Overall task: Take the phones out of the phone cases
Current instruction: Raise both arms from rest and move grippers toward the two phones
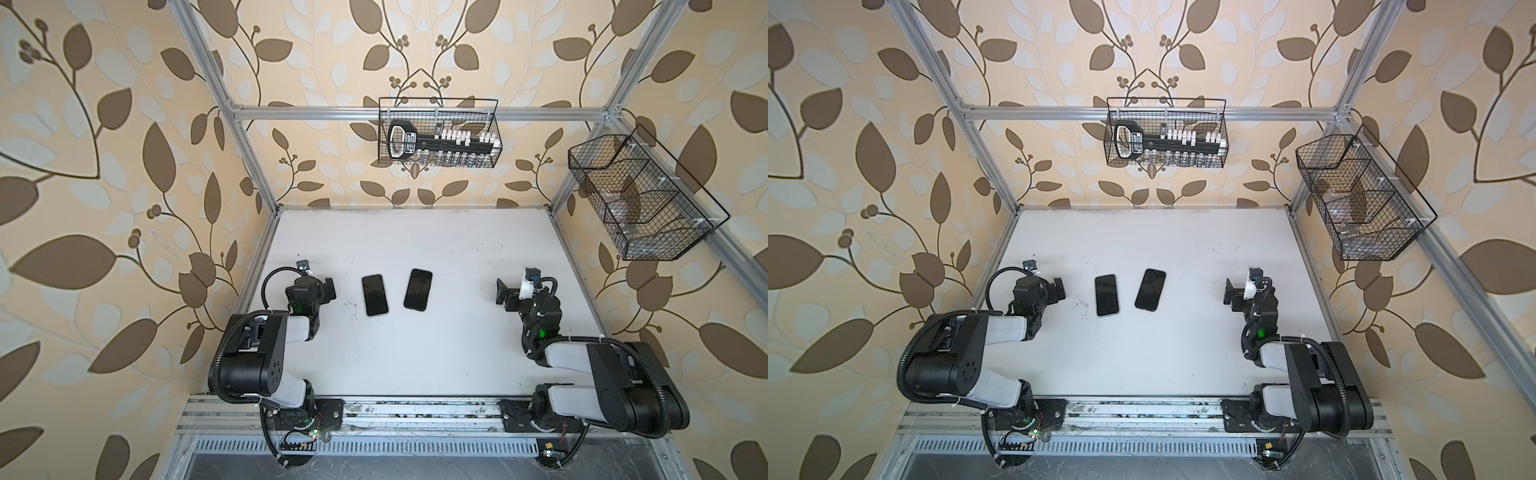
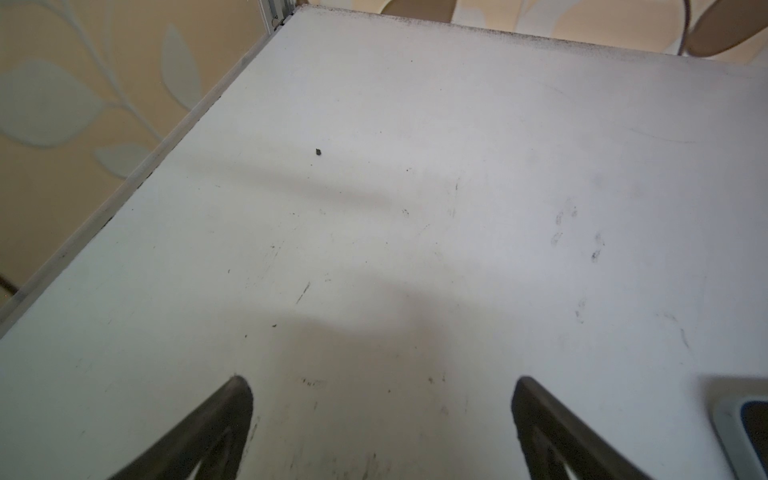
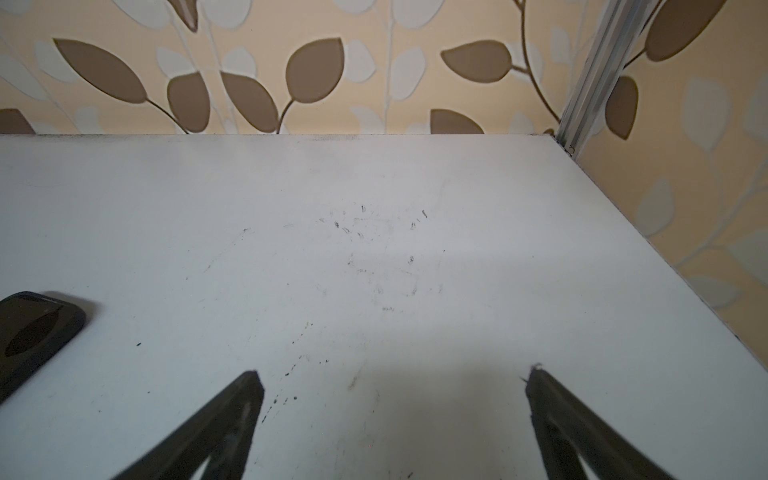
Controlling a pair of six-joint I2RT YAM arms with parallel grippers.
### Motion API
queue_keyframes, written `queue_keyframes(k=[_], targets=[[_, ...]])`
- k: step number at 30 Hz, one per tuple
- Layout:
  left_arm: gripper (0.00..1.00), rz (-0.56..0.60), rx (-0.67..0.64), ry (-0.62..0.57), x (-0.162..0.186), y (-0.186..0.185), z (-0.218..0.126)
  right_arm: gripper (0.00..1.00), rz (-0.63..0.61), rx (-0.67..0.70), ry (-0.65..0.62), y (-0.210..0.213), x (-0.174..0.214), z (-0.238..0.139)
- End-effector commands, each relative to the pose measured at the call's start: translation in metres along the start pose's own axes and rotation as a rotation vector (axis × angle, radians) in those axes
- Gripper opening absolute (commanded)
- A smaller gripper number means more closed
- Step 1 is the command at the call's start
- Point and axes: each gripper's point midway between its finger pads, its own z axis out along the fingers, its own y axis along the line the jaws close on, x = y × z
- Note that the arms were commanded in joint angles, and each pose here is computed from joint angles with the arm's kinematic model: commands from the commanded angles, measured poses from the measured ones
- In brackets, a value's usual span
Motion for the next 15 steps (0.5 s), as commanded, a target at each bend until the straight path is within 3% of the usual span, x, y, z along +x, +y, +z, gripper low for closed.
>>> queue_keyframes(k=[1, 4, 7, 11, 15], targets=[[0.99, 0.013, -0.021, -0.091, -0.027, -0.003, -0.001, 1.00, -0.009, -0.004, -0.031, 0.001, -0.018, 0.006], [0.99, -0.003, -0.182, -0.085, -0.053, 0.014, -0.014, 1.00, -0.001, 0.018, 0.025, -0.002, -0.030, 0.010], [0.99, -0.025, -0.212, -0.052, -0.089, 0.015, -0.029, 1.00, 0.009, -0.011, 0.031, 0.003, -0.045, 0.003], [0.99, -0.008, -0.068, 0.000, -0.127, -0.013, -0.050, 1.00, 0.135, -0.045, -0.039, 0.006, -0.082, -0.018], [0.99, -0.021, 0.196, 0.102, -0.154, -0.055, -0.080, 1.00, 0.243, -0.094, -0.001, 0.019, -0.117, -0.030]])
